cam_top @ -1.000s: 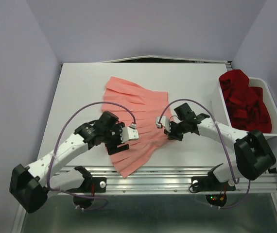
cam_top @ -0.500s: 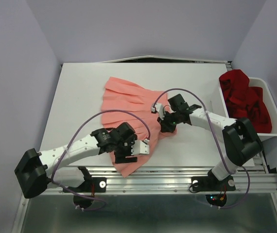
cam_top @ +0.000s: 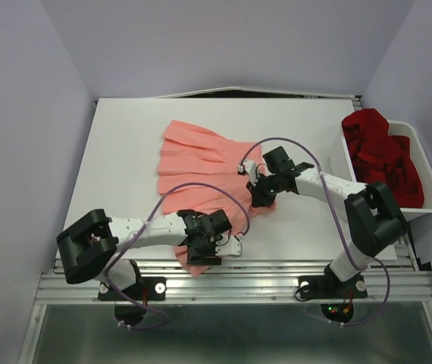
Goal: Fold and stack the skirts
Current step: Fold the skirt
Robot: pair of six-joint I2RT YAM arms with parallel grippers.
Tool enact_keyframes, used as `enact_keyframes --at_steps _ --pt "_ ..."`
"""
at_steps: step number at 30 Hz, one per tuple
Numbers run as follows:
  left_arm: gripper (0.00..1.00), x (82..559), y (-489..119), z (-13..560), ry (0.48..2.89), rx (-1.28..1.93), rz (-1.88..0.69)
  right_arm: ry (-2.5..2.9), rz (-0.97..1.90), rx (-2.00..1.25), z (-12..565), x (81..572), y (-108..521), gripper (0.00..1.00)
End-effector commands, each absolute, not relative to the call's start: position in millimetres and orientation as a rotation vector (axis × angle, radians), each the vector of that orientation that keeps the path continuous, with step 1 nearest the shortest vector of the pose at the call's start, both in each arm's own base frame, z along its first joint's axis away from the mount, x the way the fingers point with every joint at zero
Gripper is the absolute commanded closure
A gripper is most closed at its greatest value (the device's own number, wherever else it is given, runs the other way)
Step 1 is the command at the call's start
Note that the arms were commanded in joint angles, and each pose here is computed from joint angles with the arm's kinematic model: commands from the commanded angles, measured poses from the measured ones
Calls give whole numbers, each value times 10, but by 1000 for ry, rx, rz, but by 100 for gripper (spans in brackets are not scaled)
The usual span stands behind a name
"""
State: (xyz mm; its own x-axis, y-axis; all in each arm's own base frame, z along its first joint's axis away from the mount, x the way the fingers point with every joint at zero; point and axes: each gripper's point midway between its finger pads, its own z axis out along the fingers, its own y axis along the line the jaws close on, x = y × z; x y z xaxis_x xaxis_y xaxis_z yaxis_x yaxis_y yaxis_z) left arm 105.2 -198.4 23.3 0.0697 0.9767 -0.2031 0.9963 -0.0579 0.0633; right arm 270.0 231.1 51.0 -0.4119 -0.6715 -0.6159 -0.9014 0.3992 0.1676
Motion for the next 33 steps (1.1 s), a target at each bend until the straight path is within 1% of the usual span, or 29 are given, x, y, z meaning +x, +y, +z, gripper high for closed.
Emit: enact_keyframes --at_steps 1,2,4,5,6,7,8,10,11,13,14,15,16,21,25,30,33 --pt "30 1235 -1950 121 2062 2066 -1 2196 677 -1269 606 2924 2340 99" --pt "33 1252 -1932 83 2080 2051 20 2200 676 -1256 607 2957 2322 99" --pt "45 1293 -1852 -26 2094 2058 88 2194 671 -1262 609 2980 2328 99" --pt "52 1316 -1836 -40 2094 2050 98 2196 671 -1264 598 2979 2327 99" --pt "63 1357 -1792 -37 2095 2040 102 2198 666 -1256 598 3001 2299 99" --pt "67 1405 -1786 -14 2090 2018 110 2195 664 -1263 596 3000 2296 99" --pt "75 1479 -1786 60 2083 1985 100 2196 659 -1267 588 2998 2288 99" --pt "81 1509 -1765 159 2080 1975 83 2196 655 -1268 587 2991 2278 99" --pt "88 1519 -1770 219 2074 1967 65 2189 659 -1272 604 2987 2283 99" --pt "94 1559 -1818 460 2032 1933 14 2178 652 -1260 676 2999 2247 99" --pt "100 1543 -1845 534 2017 1928 -20 2167 655 -1263 712 2983 2246 99" --pt "100 1556 -1898 707 1973 1901 -54 2162 658 -1265 755 2962 2241 99" --pt "100 1549 -1884 777 1962 1893 -59 2119 651 -1269 897 2950 2240 99" --pt "100 1536 -1872 1151 1880 1807 -106 2032 657 -1299 1222 2709 2159 99" --pt "100 1650 -1801 1433 1913 1661 -177 1972 652 -1315 1452 2534 2090 99" --pt "100 1580 -1765 1795 1833 1607 -242 1946 665 -1334 1645 2318 2010 99" --pt "100 1598 -1740 1983 1825 1536 -243 1926 614 -1291 1798 2341 1962 99"
